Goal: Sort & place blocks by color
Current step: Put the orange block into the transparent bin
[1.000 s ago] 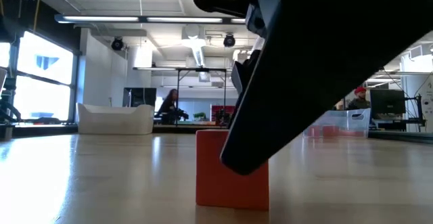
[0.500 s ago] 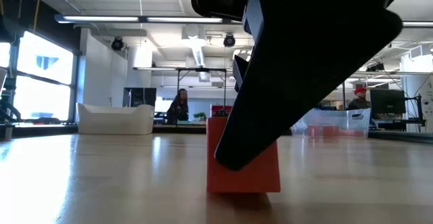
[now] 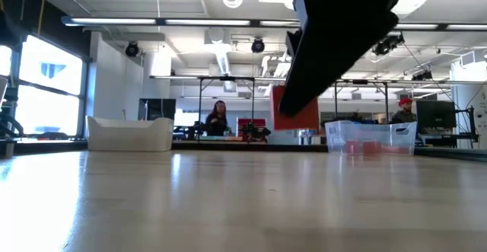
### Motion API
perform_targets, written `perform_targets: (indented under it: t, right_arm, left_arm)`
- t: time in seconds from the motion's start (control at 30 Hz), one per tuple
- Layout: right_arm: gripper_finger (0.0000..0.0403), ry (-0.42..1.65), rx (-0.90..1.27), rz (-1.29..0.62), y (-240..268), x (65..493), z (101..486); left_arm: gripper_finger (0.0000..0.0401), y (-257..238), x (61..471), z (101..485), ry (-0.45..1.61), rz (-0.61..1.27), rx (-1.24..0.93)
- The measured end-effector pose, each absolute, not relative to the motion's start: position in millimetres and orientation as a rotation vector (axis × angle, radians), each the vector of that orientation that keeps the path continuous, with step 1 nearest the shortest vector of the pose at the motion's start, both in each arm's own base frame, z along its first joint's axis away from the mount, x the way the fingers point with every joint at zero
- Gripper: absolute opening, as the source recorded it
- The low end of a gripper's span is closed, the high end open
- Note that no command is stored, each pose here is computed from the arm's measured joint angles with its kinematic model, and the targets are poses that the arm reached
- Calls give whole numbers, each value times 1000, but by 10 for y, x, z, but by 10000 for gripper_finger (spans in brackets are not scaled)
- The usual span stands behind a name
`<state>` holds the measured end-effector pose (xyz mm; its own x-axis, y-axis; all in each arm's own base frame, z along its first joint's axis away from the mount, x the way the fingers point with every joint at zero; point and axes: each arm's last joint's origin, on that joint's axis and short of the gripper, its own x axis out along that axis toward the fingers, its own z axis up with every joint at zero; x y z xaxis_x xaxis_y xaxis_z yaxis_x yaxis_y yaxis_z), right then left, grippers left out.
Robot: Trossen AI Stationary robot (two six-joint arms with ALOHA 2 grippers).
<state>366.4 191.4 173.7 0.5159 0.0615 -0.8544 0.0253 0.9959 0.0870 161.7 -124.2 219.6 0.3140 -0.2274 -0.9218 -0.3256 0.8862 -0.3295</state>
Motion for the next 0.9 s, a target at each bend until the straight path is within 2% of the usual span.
perform_targets:
  t: [0.4, 0.7, 0.9]
  right_arm:
    - [104, 1132, -48, -192, 1370, 3501, 2084]
    - [104, 1130, -158, -335, 923, 3495, 2269]
    - [104, 1226, -183, -422, 620, 3419, 2316]
  left_arm:
    - [207, -1171, 1697, 2429, 1036, -132, -434]
    - [207, -806, 1809, 2602, 754, 69, -167]
    - [207, -629, 1944, 2771, 540, 193, -2]
